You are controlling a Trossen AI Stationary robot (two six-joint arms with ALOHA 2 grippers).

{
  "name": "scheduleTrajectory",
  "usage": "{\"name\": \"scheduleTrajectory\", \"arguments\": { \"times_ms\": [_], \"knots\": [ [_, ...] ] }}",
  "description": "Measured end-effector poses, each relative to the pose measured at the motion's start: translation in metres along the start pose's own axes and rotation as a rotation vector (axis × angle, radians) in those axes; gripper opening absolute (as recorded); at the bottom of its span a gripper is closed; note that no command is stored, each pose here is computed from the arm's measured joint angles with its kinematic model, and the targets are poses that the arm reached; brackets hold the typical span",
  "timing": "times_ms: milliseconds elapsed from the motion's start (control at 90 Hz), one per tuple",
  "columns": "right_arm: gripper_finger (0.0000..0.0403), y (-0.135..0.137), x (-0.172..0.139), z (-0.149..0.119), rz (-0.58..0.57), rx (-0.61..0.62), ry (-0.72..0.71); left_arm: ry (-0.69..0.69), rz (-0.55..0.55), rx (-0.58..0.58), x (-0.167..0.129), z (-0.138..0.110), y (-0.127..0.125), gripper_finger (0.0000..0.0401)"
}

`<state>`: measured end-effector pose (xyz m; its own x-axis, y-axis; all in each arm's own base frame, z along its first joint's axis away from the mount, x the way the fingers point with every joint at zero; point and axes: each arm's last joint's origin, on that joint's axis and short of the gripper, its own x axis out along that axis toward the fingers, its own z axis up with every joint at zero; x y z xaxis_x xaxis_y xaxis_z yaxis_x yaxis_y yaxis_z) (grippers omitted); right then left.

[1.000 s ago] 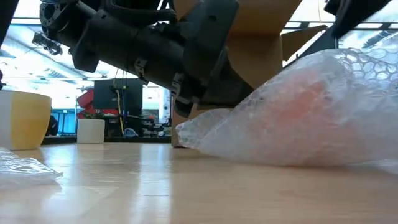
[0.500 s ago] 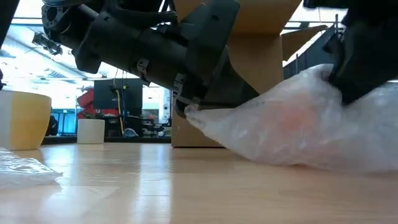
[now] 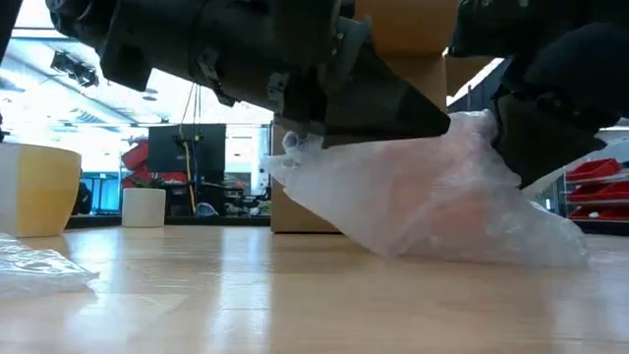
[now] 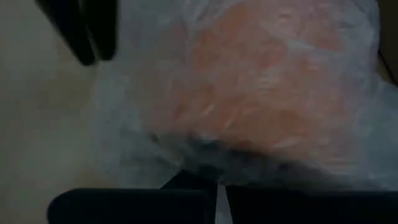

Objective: Wrap mug
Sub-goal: Wrap the orange mug with the bubble wrap, then put the wrapped orange mug into the box

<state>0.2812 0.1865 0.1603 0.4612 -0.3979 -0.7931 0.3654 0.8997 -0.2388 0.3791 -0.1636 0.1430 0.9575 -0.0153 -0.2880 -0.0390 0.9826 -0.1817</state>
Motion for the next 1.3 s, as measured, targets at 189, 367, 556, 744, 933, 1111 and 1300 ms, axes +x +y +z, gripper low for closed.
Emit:
{"name": "scheduleTrajectory", "arguments": {
  "times_ms": [189, 367, 556, 744, 933, 1111, 1300],
  "knots": [
    [0.0006, -0.009, -0.038, 0.000, 0.084, 0.007, -0.001, 0.043, 0.017, 0.019, -0.003, 0.000, 0.002, 0.0000],
    [0.0024, -0.017, -0.074, -0.013, 0.110, 0.061, -0.027, 0.076, 0.025, 0.055, -0.022, 0.027, 0.000, 0.0000],
    [0.0071, -0.005, -0.080, -0.019, 0.108, 0.171, -0.160, 0.200, 0.223, 0.154, -0.044, 0.042, 0.018, 0.0000],
    [0.0141, 0.000, -0.069, -0.012, 0.063, 0.347, -0.292, 0.314, 0.355, 0.114, -0.044, 0.030, 0.043, 0.0000],
    [0.0209, -0.004, -0.042, -0.003, 0.006, 0.482, -0.261, 0.318, 0.358, 0.092, -0.043, 0.018, 0.046, 0.0000],
    [0.0254, -0.010, -0.009, 0.004, -0.017, 0.542, -0.232, 0.279, 0.328, 0.064, -0.034, 0.004, 0.047, 0.0000],
    [0.0263, -0.014, 0.020, 0.021, 0.102, 0.543, -0.255, 0.269, 0.249, 0.042, -0.014, -0.015, 0.046, 0.0000]
  ]
}}
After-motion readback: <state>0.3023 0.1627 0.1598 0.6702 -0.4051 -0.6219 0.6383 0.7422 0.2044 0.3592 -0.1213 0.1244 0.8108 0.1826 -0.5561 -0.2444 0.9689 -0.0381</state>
